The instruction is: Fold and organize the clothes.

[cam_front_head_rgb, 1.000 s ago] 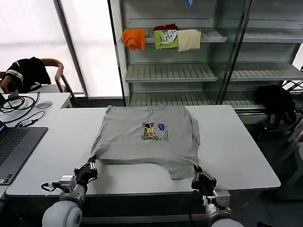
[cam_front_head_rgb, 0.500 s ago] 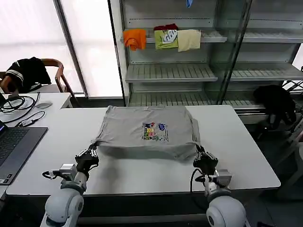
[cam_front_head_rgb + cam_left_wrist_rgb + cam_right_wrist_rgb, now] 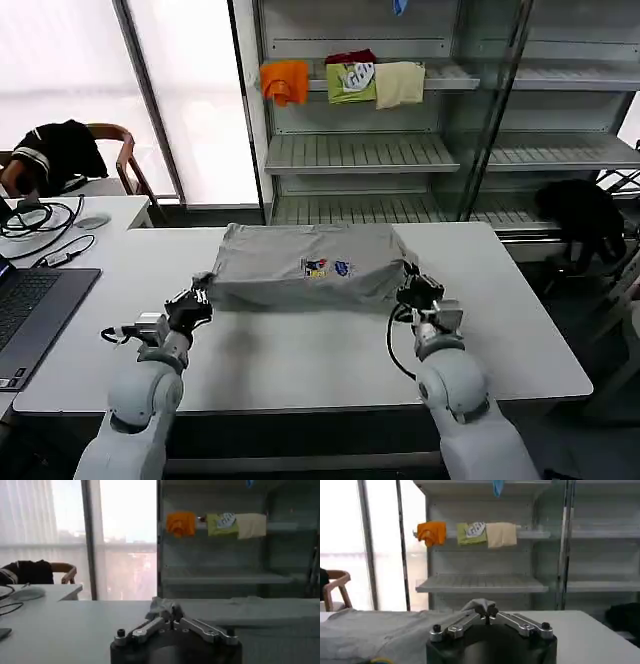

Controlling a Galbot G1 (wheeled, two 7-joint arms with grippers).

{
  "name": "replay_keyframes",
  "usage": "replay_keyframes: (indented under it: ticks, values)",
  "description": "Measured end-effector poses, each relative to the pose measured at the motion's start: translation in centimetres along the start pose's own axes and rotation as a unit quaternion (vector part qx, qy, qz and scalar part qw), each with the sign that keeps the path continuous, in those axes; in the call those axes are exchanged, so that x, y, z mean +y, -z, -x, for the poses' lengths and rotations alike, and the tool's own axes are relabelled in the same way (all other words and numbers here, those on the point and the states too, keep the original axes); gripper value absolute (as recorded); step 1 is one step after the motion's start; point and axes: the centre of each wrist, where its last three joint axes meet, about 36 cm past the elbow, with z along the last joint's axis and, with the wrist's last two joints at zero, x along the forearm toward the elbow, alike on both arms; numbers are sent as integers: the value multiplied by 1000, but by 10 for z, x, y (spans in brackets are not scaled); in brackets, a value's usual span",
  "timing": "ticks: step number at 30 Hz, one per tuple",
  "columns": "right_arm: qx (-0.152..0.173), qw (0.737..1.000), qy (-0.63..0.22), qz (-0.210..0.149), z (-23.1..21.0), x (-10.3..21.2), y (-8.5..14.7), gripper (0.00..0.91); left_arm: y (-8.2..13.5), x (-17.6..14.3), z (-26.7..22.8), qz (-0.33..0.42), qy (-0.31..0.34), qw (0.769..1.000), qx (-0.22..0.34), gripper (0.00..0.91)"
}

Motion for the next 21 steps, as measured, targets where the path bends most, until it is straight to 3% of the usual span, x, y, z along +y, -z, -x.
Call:
replay_keyframes:
  ticks: [21]
  values:
    - [61, 998, -9, 1, 60, 10, -9, 0, 2, 1, 57, 8, -8, 999, 48, 20]
